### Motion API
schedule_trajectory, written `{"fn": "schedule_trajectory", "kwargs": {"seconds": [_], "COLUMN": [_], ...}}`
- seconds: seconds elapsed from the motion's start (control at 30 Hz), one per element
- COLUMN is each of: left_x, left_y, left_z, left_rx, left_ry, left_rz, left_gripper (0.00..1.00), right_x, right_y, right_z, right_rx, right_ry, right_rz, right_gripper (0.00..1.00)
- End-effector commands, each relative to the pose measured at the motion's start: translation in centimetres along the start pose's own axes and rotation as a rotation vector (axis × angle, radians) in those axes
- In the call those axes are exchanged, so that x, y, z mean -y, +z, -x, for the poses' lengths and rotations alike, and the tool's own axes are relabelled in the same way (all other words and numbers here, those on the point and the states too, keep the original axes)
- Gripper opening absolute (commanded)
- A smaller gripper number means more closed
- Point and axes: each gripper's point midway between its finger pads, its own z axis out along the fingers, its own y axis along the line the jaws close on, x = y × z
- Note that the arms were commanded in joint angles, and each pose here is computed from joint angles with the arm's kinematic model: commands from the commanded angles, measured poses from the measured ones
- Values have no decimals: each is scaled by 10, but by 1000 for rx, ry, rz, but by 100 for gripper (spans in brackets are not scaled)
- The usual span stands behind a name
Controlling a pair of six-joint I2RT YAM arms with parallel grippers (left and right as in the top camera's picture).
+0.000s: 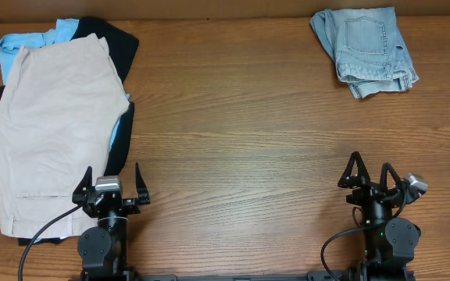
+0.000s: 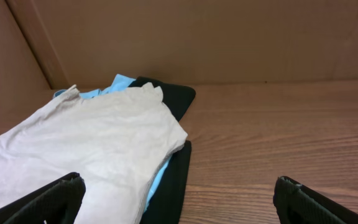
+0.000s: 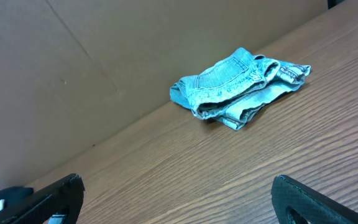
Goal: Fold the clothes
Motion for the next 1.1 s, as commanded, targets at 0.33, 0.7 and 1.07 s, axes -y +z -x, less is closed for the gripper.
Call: {"fn": "schedule_trajectory", "kwargs": {"seconds": [0.33,0.7,1.07], "left_x": [-2,-1,0], "left_y": [0,0,-13], "left_z": [1,0,68], "left_rx": [10,8,203], "left_ry": [26,26,-248], "left_rz": [8,5,-42], "left_gripper": [100,100,100], "right_x": [2,1,-78], "right_y": [1,1,-20], "right_z": [-4,3,36], "right_rx": [-7,21,59], "right_ry": [3,3,-246], "right_rz": [-2,1,351], "right_gripper": [100,100,100]}}
